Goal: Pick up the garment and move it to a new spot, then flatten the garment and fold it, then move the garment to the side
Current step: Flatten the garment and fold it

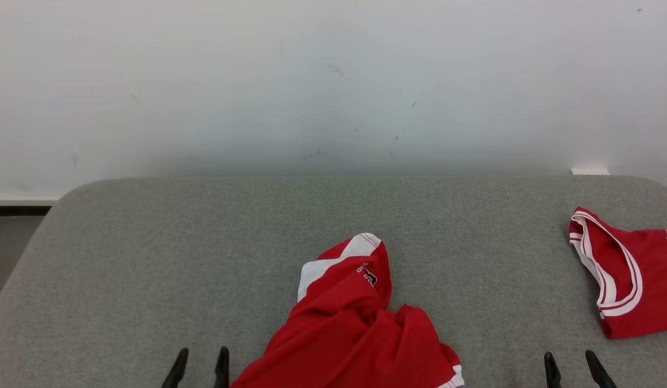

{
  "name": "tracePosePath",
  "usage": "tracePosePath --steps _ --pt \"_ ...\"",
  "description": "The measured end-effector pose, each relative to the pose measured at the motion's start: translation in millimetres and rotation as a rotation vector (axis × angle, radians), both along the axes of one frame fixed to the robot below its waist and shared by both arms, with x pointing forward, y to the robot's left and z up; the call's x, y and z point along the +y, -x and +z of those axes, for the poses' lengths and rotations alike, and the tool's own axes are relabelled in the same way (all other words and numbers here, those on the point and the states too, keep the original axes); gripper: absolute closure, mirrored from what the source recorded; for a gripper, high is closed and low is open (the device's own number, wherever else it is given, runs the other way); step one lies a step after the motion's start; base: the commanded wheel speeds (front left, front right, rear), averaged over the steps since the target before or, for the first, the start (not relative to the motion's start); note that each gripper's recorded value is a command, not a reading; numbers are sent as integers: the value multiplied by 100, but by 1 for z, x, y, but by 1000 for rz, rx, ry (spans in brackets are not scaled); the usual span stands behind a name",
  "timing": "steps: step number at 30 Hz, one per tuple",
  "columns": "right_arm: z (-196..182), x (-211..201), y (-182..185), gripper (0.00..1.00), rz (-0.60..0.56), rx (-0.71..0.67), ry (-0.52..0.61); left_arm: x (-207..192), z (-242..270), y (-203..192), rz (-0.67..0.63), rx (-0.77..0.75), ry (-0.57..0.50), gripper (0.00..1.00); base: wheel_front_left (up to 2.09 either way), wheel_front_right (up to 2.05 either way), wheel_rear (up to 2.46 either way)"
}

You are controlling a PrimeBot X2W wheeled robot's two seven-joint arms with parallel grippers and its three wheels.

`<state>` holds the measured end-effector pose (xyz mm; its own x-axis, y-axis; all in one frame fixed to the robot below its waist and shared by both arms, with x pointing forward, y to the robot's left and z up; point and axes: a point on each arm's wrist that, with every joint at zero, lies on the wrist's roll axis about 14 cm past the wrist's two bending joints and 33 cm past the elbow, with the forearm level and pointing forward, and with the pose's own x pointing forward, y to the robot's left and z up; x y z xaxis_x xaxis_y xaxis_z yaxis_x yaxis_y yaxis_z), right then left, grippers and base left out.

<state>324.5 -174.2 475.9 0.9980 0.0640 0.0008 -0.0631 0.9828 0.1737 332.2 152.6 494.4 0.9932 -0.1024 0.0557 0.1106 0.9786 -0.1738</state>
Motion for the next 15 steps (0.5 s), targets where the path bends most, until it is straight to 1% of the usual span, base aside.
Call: tracePosePath --steps 8,11,15 --pt "0 4 -1 0 11 -1 -11 4 0 1 15 1 2 0 0 0 0" --pt "9 2 -5 0 16 -28 -14 10 -6 3 22 17 -14 0 0 0 0" --pt "10 21 -6 0 134 -27 22 13 -37 15 -38 129 -87 0 0 0 0"
